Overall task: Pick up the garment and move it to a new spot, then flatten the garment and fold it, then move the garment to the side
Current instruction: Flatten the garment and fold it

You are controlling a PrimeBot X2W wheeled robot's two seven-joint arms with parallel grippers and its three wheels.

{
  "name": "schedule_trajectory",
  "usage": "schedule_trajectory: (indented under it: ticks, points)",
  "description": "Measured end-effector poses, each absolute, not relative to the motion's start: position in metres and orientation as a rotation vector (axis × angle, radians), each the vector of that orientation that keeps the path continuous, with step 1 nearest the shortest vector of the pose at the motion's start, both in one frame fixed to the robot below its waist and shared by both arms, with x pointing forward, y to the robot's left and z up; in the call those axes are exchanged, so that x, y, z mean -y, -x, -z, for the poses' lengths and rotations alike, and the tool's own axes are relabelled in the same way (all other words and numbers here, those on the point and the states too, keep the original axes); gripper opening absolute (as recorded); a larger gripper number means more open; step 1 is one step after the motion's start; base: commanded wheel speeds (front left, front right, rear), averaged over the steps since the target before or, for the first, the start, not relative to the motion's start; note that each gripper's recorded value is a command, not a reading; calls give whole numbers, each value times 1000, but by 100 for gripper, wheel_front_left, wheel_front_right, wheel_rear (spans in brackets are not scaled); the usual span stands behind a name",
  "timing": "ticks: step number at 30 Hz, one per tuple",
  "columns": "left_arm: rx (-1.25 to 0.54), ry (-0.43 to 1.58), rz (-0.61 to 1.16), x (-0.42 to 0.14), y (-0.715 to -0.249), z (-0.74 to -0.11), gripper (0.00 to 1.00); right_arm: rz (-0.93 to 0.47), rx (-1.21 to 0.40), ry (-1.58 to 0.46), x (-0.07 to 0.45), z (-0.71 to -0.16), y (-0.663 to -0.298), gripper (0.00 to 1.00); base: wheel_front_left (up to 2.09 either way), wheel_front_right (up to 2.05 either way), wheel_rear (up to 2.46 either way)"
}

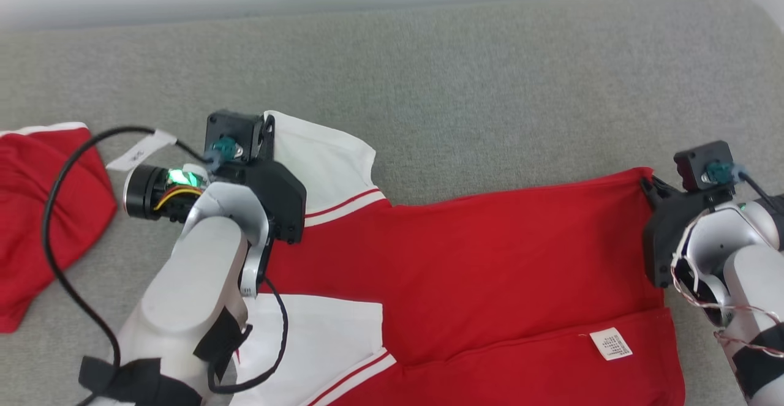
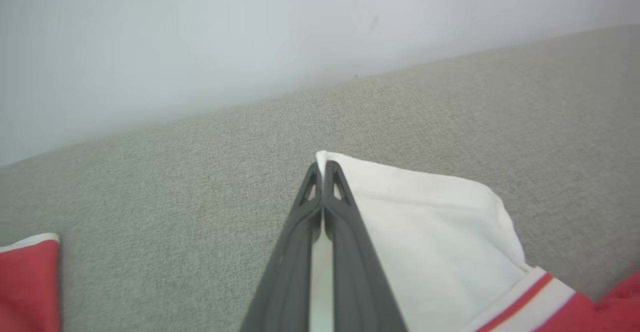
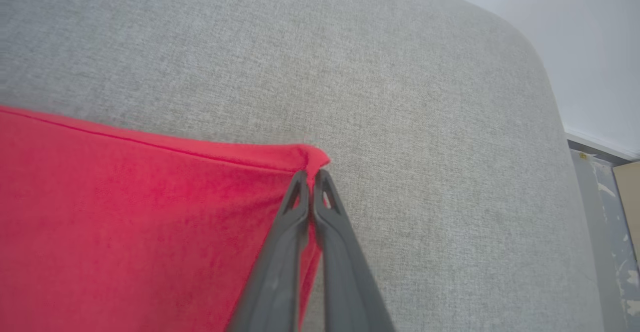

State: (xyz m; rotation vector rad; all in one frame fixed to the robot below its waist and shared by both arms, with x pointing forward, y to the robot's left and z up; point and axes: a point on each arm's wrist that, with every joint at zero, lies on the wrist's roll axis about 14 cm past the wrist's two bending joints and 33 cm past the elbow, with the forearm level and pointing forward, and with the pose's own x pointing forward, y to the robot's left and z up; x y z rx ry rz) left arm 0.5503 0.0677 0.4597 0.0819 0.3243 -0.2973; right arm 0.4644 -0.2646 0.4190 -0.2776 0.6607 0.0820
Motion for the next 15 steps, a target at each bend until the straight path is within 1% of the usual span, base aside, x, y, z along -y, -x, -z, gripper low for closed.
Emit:
schedule_trajectory:
  ticks: [6,10,15]
  points:
    - [-202,-5,267,-77,-535,-488,0,-83,-560,296,266,-432,-458,0,0,0,0]
    - [-217,36,288,-78,-509,-482,0,-119,-592,306,258,-423,-442,0,0,0,0]
    - [-246,71,305,-83,-475,-476,0,-149,-581,340,258,-429,-434,0,0,0,0]
